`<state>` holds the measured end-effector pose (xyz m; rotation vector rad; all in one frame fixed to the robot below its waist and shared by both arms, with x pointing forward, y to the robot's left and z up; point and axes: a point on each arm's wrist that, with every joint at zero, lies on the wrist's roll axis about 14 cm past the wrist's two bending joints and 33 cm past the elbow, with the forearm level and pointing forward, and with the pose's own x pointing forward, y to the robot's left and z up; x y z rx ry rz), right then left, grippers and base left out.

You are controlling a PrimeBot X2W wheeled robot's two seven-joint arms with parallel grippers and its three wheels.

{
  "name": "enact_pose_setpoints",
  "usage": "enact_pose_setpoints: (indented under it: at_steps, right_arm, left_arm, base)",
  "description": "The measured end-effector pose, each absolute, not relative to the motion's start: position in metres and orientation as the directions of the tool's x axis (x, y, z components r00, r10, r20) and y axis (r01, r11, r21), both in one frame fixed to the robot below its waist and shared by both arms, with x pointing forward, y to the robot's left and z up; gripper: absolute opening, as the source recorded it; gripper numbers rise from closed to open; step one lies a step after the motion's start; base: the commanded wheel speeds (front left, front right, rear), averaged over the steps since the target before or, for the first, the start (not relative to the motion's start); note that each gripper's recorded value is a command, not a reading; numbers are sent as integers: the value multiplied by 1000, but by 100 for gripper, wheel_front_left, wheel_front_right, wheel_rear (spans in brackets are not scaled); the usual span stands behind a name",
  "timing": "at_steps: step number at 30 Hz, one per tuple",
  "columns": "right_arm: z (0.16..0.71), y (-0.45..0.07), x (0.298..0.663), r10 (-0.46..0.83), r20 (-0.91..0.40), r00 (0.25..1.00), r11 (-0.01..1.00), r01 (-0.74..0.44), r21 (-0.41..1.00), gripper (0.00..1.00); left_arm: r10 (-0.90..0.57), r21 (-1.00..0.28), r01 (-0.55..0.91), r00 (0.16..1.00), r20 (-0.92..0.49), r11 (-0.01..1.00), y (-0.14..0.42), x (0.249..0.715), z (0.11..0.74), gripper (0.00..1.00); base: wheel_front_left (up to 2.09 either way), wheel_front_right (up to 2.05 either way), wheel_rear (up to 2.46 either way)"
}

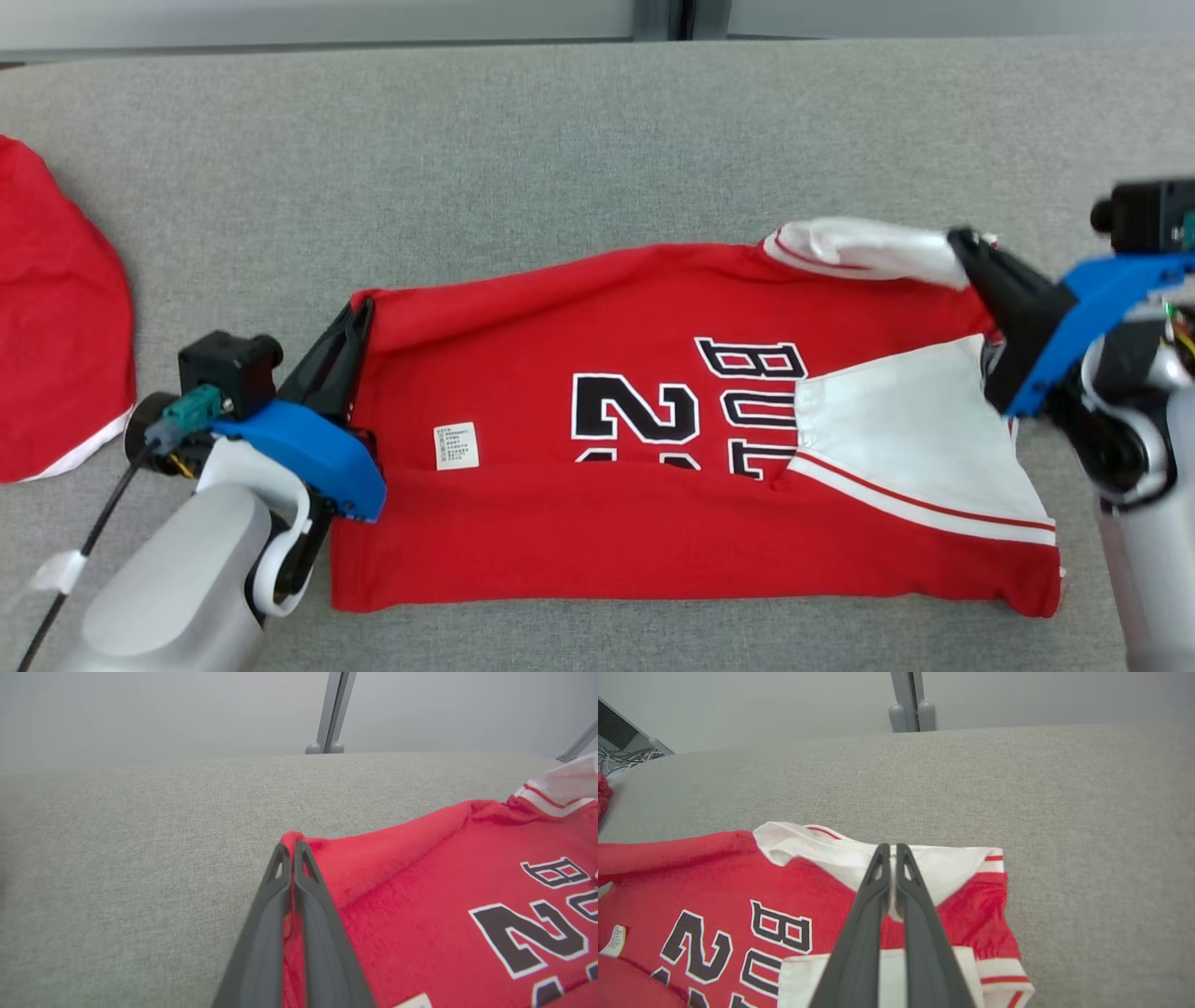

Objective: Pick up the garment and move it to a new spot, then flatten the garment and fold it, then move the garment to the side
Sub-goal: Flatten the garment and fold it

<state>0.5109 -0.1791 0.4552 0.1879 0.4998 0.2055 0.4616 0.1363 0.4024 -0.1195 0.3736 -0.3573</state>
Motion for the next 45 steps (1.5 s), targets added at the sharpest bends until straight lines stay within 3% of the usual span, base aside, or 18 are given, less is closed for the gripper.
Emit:
enact_pose_setpoints:
  at_steps: [9, 21, 22, 23, 24, 25, 30, 36, 45]
  right_arm:
    - [449, -189, 439, 212, -513, 832, 958, -73, 277, 0]
    - [447, -191, 384, 176, -557, 812, 947, 14, 321, 0]
    - [447, -193, 381, 170, -561, 810, 948, 21, 317, 11]
    - [445, -193, 378, 167, -569, 805, 949, 25, 314, 88]
    - [444, -194, 375, 165, -575, 801, 949, 29, 314, 100]
    - [443, -194, 372, 163, -579, 799, 949, 33, 313, 100]
    - [440, -197, 364, 146, -591, 793, 952, 49, 302, 100]
    - [449, -219, 367, 65, -537, 841, 957, 100, 272, 100]
    - [439, -230, 375, 8, -495, 869, 949, 149, 277, 100]
  left_arm:
    - [-341, -82, 332, 889, -305, 940, 145, 445, 405, 0]
    - [-326, -21, 336, 895, -304, 942, 145, 429, 403, 0]
    - [-320, -24, 330, 894, -313, 944, 146, 426, 400, 1]
    - [-311, -27, 320, 895, -318, 947, 147, 423, 398, 47]
    - [-305, -32, 312, 895, -324, 950, 148, 421, 396, 93]
    - [-297, -38, 302, 896, -330, 953, 148, 418, 394, 100]
    - [-240, -84, 225, 916, -323, 971, 156, 409, 397, 100]
    - [-107, -210, 61, 971, -214, 976, 173, 408, 430, 100]
    - [-39, -210, 18, 995, -97, 978, 187, 394, 462, 100]
  base:
    - [0, 0, 0]
    - [0, 0, 0]
    - [0, 0, 0]
    - [0, 0, 0]
    - [0, 0, 0]
    - [0, 0, 0]
    - [0, 0, 0]
    - [0, 0, 0]
    - [0, 0, 0]
